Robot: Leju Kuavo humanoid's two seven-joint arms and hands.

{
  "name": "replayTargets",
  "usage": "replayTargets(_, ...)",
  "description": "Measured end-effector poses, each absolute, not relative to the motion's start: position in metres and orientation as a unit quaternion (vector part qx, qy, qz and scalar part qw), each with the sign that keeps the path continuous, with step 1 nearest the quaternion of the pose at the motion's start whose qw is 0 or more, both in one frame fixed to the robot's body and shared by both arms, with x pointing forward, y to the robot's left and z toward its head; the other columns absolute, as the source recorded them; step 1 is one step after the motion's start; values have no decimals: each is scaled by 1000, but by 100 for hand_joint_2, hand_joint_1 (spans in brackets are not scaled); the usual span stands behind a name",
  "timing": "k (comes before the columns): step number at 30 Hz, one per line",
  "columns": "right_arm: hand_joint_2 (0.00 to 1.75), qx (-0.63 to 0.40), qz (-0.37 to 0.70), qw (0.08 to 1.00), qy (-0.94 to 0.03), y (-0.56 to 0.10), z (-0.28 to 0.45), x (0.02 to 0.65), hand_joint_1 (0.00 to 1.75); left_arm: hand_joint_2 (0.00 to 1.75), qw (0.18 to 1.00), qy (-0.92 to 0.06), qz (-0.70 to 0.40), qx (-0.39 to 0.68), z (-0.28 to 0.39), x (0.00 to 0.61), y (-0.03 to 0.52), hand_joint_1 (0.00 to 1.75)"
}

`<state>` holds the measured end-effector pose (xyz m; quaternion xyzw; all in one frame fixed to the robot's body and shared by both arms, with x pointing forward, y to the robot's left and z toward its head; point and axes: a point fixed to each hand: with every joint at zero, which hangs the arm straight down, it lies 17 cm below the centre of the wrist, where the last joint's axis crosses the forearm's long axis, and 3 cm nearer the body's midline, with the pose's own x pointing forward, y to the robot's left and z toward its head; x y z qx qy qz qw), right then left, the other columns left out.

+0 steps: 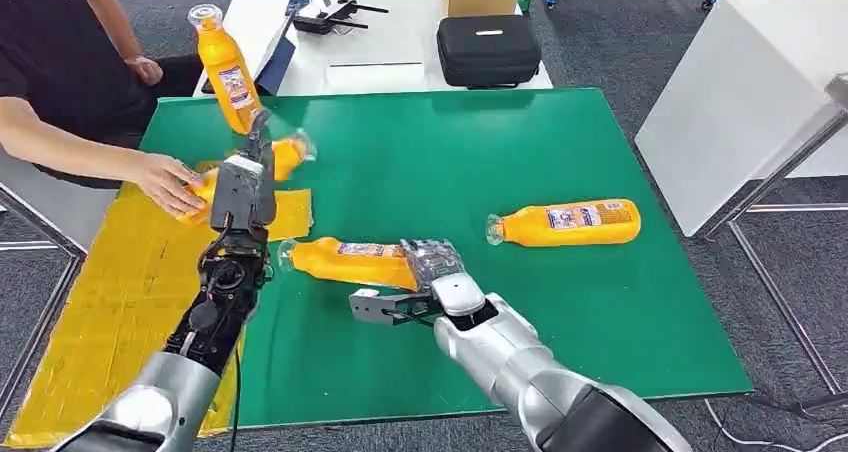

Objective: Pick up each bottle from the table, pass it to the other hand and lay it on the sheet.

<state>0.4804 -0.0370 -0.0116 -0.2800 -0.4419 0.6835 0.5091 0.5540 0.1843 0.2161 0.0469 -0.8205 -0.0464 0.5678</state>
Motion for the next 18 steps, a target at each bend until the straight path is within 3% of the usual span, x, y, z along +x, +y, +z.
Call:
replayTargets(8,175,-224,521,593,-572,-35,27,502,175,175,608,-782,119,63,162,538,291,0)
replayTargets(14,175,-210,461,622,-598,-46,41,511,175,175,587,-770,195,158,147,511,377,0)
replayTargets(18,175,-208,449,629,-600,-50,41,512,175,175,575,-769,208,184,148,501,399,0)
